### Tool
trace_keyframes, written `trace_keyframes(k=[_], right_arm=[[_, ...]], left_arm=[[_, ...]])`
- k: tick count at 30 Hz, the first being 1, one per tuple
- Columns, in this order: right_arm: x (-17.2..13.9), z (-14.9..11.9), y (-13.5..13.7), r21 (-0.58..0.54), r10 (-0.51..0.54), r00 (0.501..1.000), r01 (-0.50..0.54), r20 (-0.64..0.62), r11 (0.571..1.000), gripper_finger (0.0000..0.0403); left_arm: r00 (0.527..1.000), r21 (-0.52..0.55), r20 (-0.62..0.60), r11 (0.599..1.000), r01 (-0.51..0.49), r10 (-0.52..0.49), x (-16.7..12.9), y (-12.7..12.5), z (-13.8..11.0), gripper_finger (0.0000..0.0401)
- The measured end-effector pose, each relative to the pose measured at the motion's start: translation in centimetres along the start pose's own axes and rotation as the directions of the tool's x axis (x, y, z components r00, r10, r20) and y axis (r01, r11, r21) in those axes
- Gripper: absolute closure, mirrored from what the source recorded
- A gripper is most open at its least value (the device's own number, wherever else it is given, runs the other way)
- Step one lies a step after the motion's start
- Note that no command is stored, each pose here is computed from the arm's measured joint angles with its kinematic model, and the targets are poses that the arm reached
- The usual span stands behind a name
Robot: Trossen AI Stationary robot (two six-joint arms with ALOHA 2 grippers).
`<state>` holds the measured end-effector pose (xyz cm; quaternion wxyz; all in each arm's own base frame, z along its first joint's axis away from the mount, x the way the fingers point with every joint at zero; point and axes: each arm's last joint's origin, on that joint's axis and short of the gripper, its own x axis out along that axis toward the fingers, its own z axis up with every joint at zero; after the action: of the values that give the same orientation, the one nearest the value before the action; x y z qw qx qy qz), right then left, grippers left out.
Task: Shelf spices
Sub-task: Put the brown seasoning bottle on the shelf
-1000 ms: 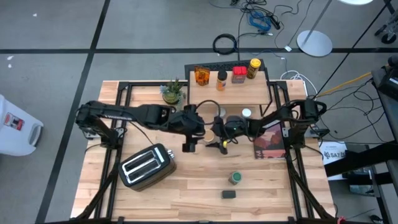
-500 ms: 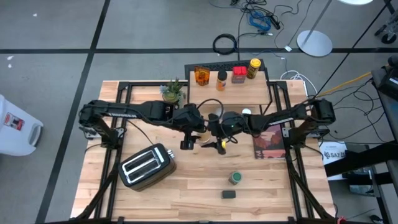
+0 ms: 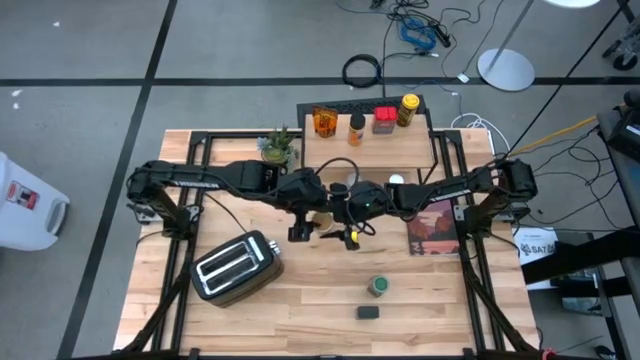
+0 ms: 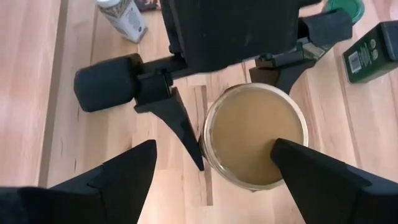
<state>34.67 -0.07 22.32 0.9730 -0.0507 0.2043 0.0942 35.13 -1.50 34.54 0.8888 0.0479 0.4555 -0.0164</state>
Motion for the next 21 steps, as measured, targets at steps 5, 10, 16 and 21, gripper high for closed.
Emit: trace_keyframes(k=[5,10,16,21], right_arm=[[0.1,0.3,-0.1,0.024,-0.011,1.000,0.011,0.019,1.000,0.0137],[0.1,0.6,-0.3,0.028,-0.018,0.998,0.017,0.054,0.999,0.0137],[0.0,0.9,-0.3,0.043,-0.020,0.996,0.017,0.088,0.999,0.0137],[0.1,1.2,-0.3,0.051,-0.018,0.996,0.014,0.082,0.999,0.0137]], left_arm=[[0.999,0.035,0.045,0.999,0.007,-0.009,-1.0,-0.5,0.9,0.0060],[0.999,0.049,0.033,0.999,0.019,-0.021,-1.1,-1.1,0.8,0.0060],[1.000,0.030,-0.023,1.000,-0.001,0.002,-0.4,-1.2,0.4,0.0060],[1.000,0.030,-0.013,0.999,-0.016,0.016,-0.4,-1.2,0.5,0.0060]])
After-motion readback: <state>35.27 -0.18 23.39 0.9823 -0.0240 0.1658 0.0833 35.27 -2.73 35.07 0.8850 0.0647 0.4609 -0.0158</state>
